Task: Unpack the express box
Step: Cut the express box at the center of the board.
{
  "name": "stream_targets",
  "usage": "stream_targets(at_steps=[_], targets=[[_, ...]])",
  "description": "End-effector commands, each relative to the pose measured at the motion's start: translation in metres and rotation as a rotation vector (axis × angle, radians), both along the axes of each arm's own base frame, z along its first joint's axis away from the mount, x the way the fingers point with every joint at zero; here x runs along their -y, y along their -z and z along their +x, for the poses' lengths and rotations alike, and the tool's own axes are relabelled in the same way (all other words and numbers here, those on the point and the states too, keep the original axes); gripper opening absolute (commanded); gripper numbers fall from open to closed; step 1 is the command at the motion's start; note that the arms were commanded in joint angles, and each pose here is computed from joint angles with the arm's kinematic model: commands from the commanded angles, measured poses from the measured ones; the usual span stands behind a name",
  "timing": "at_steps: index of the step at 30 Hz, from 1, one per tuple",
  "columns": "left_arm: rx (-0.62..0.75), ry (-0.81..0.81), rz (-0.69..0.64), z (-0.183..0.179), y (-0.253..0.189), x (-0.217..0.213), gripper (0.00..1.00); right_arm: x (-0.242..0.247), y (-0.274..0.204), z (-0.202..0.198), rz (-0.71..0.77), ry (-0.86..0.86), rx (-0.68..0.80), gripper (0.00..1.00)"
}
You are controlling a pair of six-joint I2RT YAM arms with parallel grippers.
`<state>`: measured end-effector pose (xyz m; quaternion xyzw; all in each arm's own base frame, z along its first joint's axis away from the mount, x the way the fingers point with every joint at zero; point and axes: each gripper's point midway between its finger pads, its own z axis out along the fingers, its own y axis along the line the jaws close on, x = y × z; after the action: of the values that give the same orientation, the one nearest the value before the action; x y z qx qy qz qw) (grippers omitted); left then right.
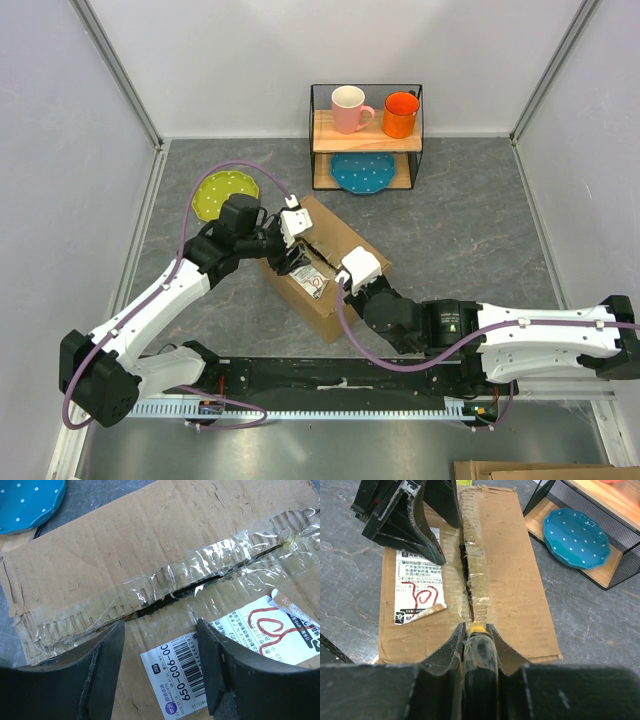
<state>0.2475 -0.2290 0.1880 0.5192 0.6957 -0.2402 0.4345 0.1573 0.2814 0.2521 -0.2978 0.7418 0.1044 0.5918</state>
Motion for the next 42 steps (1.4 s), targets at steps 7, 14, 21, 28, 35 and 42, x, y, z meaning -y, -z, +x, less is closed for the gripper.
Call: stream_targets(at_steps=[7,14,21,28,35,42], targets=[[-0.115,-0.088,0.23,-0.01,0.06,-0.043,0.65,0.006,0.0,0.007,-0.009,0.018,0.015,0.0],[-0.117,-0.086,0.231,-0.01,0.061,-0.043,0.65,0.001,0.01,0.005,-0.017,-0.012,-0.023,0.0],[-0.125,-0.089,0.237,-0.011,0.064,-0.044,0.65,-0.01,0.013,-0.004,0.011,-0.065,-0.073,0.0],[-0.123,-0.093,0.236,-0.01,0.064,-0.044,0.65,-0.008,0.032,-0.006,-0.027,-0.059,-0.105,0.0],[-0.127,-0.094,0.233,-0.011,0.064,-0.044,0.65,-0.001,0.046,-0.004,-0.059,-0.026,-0.128,0.0],[-0.115,-0.097,0.223,-0.008,0.057,-0.042,0.66,0.001,0.06,0.002,-0.106,-0.008,-0.15,0.0]])
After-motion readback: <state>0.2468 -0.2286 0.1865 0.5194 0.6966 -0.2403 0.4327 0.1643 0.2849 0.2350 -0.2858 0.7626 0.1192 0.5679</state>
